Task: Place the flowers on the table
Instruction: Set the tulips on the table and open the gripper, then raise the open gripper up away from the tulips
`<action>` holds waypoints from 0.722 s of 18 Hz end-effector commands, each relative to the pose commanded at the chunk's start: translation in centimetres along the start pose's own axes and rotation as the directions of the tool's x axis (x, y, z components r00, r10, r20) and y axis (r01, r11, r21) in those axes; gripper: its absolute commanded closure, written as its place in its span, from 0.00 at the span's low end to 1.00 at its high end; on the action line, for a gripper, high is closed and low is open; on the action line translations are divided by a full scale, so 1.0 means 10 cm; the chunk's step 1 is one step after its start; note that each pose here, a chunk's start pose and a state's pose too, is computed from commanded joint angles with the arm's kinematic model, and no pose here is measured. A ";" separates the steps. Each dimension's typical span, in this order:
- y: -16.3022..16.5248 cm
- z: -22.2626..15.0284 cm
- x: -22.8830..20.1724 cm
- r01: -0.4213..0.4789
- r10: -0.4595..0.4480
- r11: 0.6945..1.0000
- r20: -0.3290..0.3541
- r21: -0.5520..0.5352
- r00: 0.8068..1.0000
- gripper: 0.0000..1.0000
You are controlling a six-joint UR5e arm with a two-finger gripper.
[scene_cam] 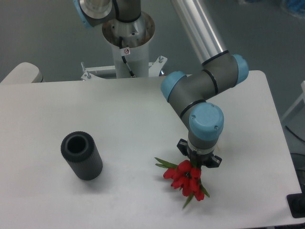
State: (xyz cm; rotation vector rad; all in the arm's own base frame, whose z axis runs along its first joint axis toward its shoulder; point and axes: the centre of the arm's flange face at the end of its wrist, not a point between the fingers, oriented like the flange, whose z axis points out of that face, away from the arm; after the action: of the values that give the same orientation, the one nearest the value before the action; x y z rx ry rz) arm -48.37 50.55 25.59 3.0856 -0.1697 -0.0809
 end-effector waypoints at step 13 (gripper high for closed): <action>0.15 -0.31 -0.13 -0.234 0.233 0.972 0.040 0.027 0.972 0.00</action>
State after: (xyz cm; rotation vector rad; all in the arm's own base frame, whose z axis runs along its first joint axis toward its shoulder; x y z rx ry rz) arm -49.62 49.31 28.83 3.0696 -0.5391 -0.1259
